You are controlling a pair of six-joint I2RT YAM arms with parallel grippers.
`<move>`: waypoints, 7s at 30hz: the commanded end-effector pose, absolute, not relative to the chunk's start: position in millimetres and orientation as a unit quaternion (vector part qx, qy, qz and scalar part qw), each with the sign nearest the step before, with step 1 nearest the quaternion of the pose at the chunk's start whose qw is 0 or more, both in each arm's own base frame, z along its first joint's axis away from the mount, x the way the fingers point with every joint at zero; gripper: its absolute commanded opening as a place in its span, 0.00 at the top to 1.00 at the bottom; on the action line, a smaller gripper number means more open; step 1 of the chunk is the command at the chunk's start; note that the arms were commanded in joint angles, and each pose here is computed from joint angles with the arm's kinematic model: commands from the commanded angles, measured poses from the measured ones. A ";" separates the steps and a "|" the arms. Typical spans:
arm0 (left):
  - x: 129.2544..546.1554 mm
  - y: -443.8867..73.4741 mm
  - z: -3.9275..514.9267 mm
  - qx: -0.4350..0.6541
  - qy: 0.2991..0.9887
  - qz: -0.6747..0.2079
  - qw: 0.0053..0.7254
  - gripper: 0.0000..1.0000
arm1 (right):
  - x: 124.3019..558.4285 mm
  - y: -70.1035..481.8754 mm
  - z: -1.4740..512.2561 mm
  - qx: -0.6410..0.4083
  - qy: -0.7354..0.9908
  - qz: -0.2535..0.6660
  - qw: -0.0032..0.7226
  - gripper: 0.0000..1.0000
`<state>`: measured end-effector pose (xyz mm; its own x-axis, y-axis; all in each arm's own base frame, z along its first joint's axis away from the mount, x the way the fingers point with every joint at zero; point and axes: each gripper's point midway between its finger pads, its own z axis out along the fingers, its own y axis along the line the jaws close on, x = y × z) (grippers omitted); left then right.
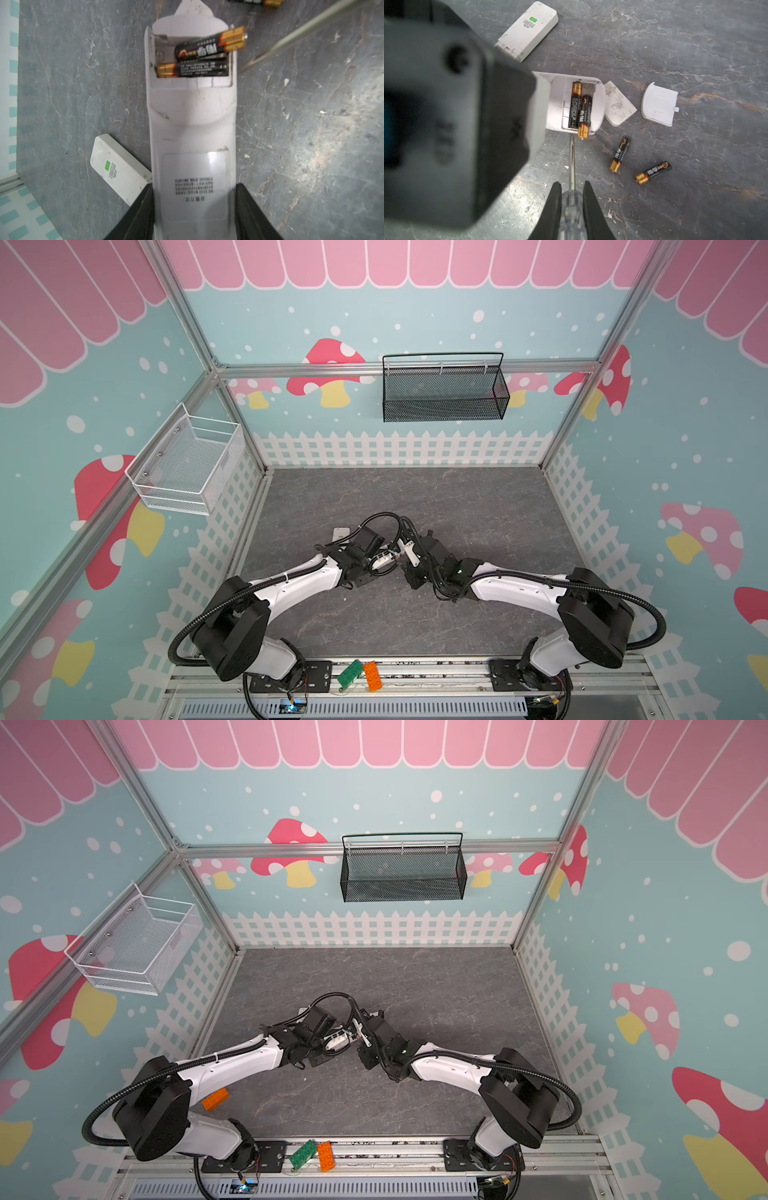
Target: Unload the batteries from the remote control
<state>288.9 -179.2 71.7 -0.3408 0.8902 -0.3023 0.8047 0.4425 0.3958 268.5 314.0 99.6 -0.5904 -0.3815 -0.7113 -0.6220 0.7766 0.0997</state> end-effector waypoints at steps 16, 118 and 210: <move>289.8 -184.8 70.0 0.546 0.790 0.111 0.257 0.75 | 282.4 317.6 146.9 -0.242 0.851 0.207 0.418 1.00; 294.1 -181.4 81.2 0.566 0.756 0.162 0.286 0.74 | 267.8 310.0 106.7 -0.224 0.904 0.199 0.304 1.00; 343.5 -95.2 132.2 0.254 0.873 0.114 0.401 0.01 | 341.6 144.6 76.5 0.019 0.852 0.174 0.494 0.70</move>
<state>331.0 -108.8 118.7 -0.5170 0.6567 -0.5491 0.4958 0.7526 0.4333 338.5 144.7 72.9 -0.5415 0.1782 -0.8216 -0.1355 0.9460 0.2945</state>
